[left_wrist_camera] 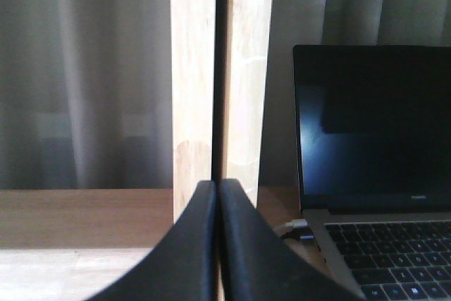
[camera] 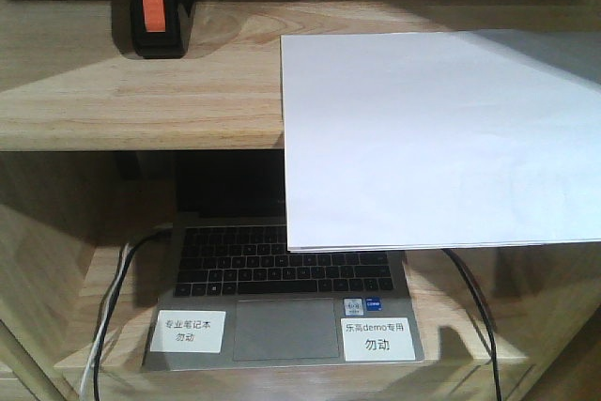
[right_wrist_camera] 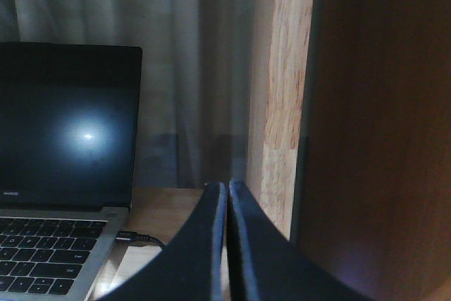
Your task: Grab stapler and paper to desk for stapling
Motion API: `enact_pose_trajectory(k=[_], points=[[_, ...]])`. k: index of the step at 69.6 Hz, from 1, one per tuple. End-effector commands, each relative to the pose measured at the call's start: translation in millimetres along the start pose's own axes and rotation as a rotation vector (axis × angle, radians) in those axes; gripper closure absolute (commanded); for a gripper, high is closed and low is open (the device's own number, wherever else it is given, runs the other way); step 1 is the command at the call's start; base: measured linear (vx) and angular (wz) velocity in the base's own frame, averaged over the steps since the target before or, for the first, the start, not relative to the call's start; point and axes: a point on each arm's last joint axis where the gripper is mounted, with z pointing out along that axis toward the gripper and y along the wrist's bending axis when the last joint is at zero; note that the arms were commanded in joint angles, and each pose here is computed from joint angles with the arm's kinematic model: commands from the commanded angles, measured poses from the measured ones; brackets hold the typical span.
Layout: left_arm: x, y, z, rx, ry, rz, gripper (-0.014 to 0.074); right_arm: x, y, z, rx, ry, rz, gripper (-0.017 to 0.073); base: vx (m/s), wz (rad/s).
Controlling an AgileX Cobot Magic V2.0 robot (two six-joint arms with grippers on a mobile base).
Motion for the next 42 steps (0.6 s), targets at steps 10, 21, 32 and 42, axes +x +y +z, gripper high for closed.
enact_pose_trajectory(k=[10,21,32,42], points=[[-26.9,0.0,-5.6,0.003,-0.329,-0.002,0.06,-6.6,0.3,-0.7,-0.003,-0.079,-0.01,0.0569,0.0,0.0],[-61.5,-1.1,-16.2,0.008,-0.513,-0.01,0.06,-6.6,0.3,-0.7,-0.003,-0.079,-0.01,0.0569,0.0,0.0],[-105.8,-3.4,-31.3,0.016,-0.577,-0.011,0.06,-6.6,0.3,-0.7,-0.003,-0.079,-0.01,0.0569,0.0,0.0],[-149.7,-6.0,-41.4,0.022,-0.542,-0.01,0.06,-6.6,0.3,-0.7,-0.003,-0.079,-0.01,0.0569,0.0,0.0]])
